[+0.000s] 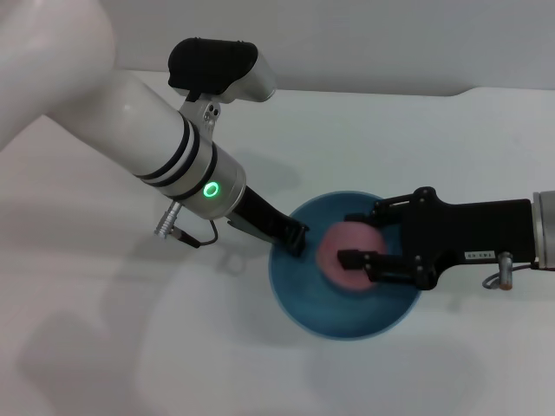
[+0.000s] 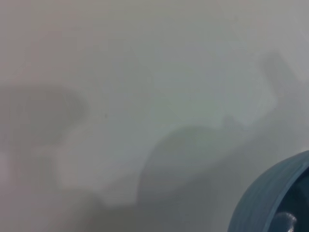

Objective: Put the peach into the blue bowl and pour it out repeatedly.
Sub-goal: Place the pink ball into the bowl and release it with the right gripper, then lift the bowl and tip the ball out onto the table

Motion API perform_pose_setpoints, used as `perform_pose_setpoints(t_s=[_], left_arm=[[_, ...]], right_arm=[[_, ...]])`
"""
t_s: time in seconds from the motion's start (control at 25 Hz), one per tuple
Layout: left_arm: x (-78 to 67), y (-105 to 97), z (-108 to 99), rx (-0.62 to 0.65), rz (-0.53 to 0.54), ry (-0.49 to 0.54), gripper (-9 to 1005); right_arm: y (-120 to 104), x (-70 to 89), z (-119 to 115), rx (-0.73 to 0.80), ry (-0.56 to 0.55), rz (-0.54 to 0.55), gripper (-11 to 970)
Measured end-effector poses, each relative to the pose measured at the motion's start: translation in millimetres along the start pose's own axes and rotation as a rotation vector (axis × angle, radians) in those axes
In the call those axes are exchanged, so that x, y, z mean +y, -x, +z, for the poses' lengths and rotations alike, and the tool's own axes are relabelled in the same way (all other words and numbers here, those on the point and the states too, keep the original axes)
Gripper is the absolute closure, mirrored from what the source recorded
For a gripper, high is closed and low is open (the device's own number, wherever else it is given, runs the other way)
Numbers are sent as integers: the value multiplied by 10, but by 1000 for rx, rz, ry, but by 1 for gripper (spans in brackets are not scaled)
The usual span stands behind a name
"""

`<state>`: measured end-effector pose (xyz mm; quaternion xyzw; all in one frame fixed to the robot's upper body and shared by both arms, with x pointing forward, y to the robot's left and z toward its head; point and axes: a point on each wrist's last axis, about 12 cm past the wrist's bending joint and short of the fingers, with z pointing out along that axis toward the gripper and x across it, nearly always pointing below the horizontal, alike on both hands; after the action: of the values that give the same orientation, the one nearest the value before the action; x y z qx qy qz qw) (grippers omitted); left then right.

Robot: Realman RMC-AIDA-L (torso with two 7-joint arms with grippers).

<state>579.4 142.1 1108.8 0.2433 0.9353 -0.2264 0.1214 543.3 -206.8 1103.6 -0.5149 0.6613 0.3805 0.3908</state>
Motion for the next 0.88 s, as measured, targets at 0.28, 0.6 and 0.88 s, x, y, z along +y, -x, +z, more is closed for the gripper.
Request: perform_pose_setpoints(t_s=[0.28, 0.6, 0.88], left_arm=[[25, -35, 11, -5, -13, -2, 997], [59, 24, 79, -149, -21, 2, 998], [13, 59, 222, -464, 47, -23, 998]], right_arm=[[19, -1, -30, -16, -8, 17, 495], [-65, -90, -374, -165, -167, 117, 490], [-424, -132, -931, -388, -439, 316, 486]])
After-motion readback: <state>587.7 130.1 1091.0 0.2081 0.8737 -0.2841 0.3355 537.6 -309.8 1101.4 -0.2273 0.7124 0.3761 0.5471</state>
